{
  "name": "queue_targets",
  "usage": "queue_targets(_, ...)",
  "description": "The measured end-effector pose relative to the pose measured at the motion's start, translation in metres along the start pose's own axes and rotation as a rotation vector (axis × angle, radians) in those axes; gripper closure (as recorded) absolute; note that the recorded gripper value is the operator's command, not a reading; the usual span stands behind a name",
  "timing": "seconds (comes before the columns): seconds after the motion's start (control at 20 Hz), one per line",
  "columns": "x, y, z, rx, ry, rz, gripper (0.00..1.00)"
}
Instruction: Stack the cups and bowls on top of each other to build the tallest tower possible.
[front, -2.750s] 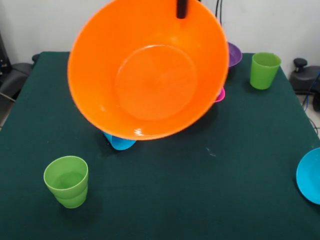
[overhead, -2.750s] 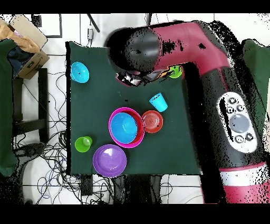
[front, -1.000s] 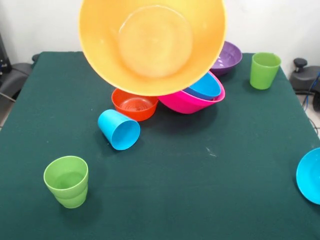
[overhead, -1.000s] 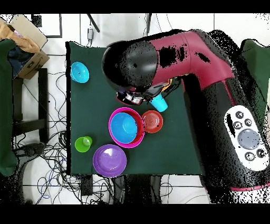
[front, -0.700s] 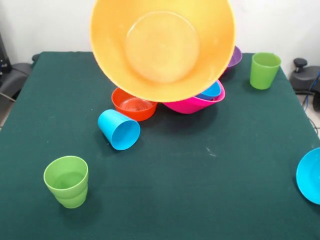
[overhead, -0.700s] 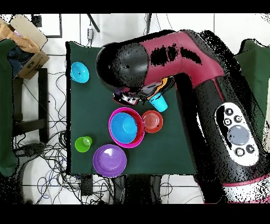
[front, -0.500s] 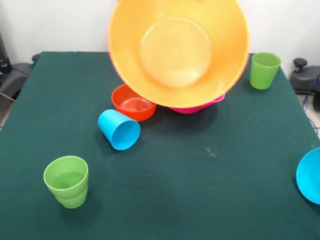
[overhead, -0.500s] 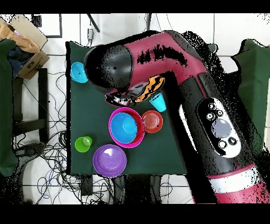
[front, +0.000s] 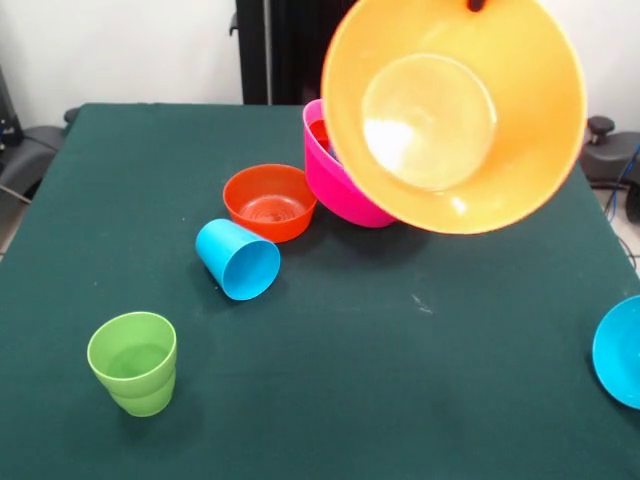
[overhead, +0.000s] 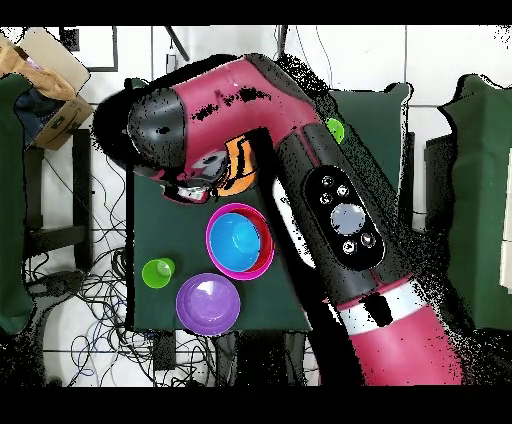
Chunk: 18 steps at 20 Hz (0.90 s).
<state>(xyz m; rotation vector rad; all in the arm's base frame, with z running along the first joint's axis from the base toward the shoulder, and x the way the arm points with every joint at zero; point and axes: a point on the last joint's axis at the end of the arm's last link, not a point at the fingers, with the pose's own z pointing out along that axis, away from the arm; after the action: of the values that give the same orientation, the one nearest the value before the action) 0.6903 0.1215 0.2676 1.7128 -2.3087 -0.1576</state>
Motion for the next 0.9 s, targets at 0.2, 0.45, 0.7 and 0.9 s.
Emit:
queue_targets(0.2,-0.016,0.002,0.003,-0.004,0.026,-0.015,1.0)
queue_targets(0.45,-0.027,0.0,0.009,-0.024,0.1,-0.018,1.0)
queue_targets(0.7,-0.029,-0.006,0.015,-0.063,0.174,-0.006,1.0)
queue_targets(0.9,-0.029,-0.014,0.023,-0.077,0.205,0.007,1.0)
